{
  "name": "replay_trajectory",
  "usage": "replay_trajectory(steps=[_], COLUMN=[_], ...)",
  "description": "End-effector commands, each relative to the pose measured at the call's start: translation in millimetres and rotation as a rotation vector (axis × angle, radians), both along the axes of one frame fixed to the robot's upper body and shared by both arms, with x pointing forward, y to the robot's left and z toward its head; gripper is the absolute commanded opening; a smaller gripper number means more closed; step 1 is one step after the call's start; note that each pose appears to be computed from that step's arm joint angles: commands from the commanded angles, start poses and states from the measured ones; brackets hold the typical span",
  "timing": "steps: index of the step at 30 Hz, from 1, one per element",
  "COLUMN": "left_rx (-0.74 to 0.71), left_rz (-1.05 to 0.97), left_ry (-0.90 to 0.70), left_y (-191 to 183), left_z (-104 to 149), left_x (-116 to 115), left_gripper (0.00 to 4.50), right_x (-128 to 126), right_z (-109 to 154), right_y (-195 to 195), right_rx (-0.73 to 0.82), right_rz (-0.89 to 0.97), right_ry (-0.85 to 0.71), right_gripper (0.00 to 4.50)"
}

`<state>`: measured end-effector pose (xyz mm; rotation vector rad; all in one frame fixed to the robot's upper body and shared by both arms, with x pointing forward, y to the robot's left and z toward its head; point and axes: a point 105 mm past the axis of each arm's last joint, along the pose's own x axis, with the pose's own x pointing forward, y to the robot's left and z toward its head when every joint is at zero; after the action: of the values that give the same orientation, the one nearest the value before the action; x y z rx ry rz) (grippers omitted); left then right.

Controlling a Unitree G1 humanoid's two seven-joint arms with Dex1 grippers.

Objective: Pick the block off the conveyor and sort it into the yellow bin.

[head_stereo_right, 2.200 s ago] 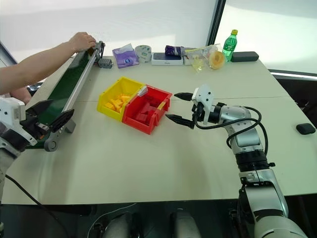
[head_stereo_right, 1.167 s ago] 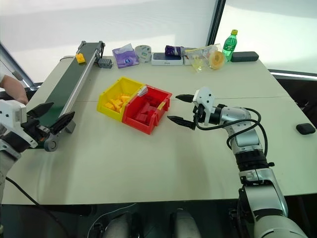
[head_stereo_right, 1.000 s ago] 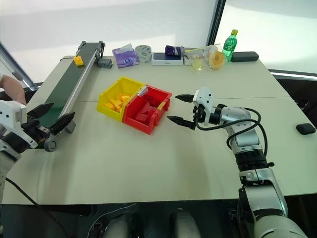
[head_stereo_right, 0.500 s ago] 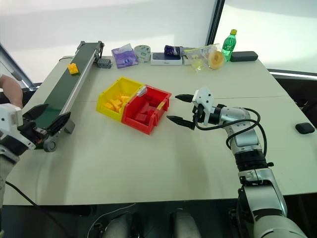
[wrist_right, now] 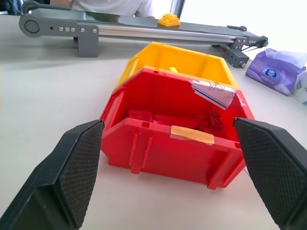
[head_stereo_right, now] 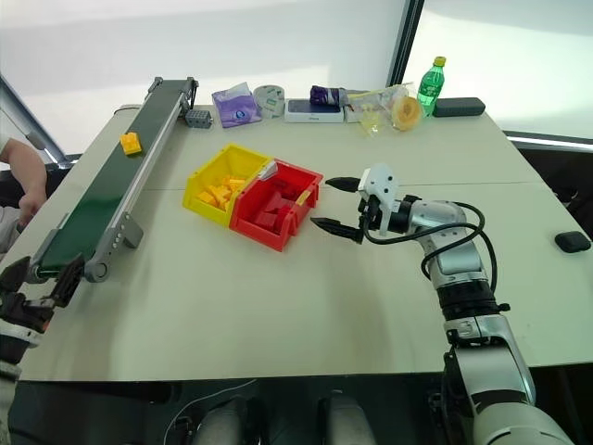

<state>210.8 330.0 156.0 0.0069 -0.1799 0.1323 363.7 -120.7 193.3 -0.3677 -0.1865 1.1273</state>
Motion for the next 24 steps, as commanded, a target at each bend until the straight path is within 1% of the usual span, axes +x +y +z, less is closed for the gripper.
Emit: replay_trajectory(steps=[1, 24], left_rx=[0.049, 0.069], left_rz=[0.021, 0.011], left_ry=[-0.059, -0.054], left_y=[2, 7], left_z=[16, 22], left_x=[-5, 7], left_gripper=[4.44, 4.44], right_x=[0, 0], right_z=[19, 18], right_y=[7, 4], right_rx=[0.005, 0.009], right_rz=[0.023, 0.018], right_ry=[-0.059, -0.063], right_gripper=[4.5, 4.5])
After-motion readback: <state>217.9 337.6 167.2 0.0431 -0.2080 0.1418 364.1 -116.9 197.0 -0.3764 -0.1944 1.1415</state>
